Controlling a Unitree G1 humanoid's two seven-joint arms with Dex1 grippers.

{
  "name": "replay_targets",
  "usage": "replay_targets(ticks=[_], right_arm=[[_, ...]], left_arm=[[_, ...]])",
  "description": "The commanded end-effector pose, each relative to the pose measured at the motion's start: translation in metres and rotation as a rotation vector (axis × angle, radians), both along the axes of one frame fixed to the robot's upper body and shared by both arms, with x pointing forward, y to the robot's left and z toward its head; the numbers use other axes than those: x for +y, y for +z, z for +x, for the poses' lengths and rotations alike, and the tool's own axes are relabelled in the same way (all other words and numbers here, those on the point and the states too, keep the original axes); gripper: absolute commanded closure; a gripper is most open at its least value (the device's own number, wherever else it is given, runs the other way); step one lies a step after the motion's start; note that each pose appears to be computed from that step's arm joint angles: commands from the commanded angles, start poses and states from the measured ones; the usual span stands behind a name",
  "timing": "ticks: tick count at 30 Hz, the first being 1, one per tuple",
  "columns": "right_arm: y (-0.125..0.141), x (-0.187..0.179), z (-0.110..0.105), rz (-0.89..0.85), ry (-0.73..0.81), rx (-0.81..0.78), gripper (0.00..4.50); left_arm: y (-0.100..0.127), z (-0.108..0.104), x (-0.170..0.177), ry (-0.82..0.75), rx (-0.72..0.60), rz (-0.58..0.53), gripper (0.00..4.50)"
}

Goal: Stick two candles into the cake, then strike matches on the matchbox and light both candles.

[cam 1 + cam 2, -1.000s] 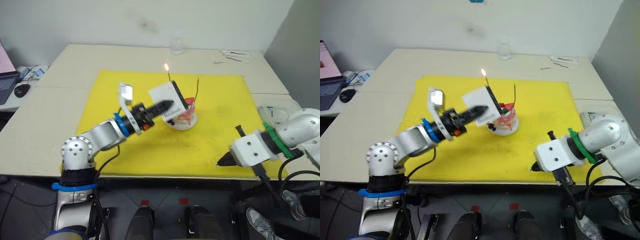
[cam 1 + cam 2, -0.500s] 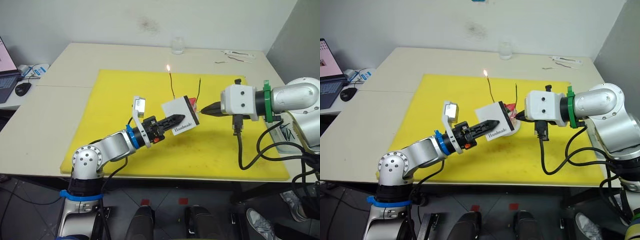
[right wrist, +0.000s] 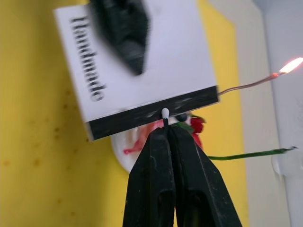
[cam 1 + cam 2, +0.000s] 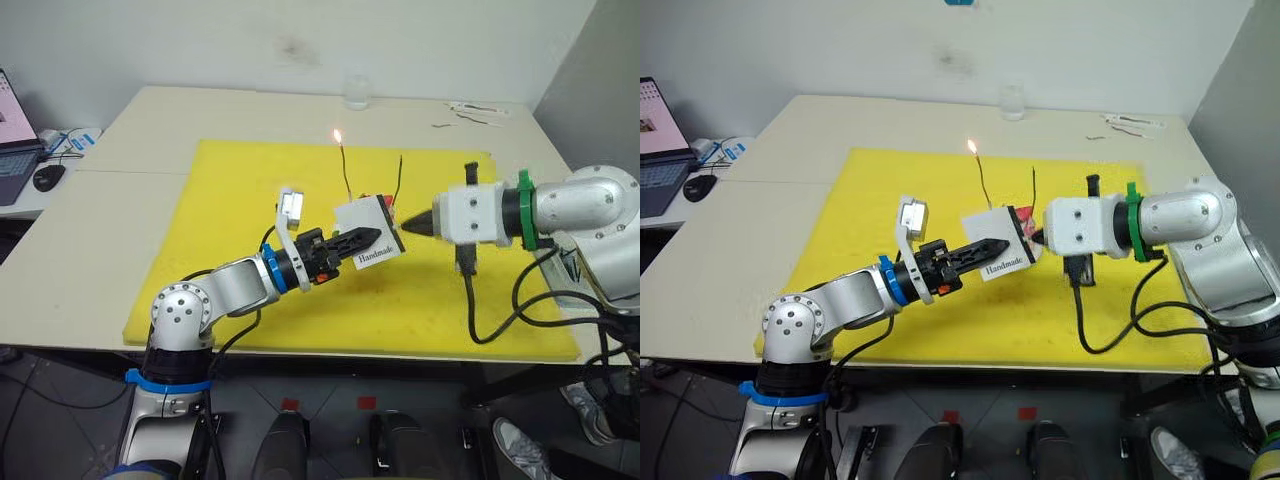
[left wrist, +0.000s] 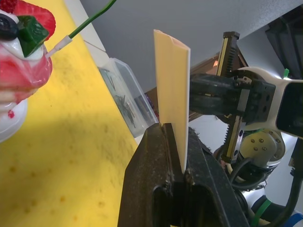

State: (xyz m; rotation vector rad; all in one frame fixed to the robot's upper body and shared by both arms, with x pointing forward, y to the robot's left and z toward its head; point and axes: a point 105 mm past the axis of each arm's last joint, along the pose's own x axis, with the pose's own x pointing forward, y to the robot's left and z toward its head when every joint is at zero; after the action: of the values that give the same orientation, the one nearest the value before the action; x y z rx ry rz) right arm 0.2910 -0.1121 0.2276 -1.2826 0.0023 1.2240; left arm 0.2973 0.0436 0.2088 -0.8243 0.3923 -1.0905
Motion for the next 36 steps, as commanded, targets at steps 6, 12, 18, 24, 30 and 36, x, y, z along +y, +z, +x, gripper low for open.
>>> replay_targets(ticks=[6, 12, 18, 24, 30, 36], right_arm=[[0.006, -0.036, -0.038, -0.128, 0.005, 0.214, 4.46], [0.027, -0.033, -0.003, 0.014, -0.112, 0.08, 4.46], [0.033, -0.028, 0.003, 0.058, -0.126, 0.045, 4.46], [0.048, -0.026, 0.022, 0.136, -0.192, -0.056, 4.46], [0.06, -0.021, 0.043, 0.188, -0.23, -0.15, 4.46], [0.064, -0.016, 0.055, 0.196, -0.228, -0.188, 4.46]], left_arm=[[0.056, 0.023, 0.042, 0.114, -0.104, -0.173, 4.5], [0.01, 0.002, 0.026, 0.051, -0.035, -0.074, 4.5], [-0.013, -0.008, 0.027, 0.026, -0.002, -0.023, 4.5], [-0.024, -0.015, 0.031, 0.009, 0.007, 0.008, 4.5], [-0.025, -0.017, 0.028, -0.006, -0.001, 0.014, 4.5], [-0.024, -0.019, 0.023, -0.025, -0.014, 0.02, 4.5]])
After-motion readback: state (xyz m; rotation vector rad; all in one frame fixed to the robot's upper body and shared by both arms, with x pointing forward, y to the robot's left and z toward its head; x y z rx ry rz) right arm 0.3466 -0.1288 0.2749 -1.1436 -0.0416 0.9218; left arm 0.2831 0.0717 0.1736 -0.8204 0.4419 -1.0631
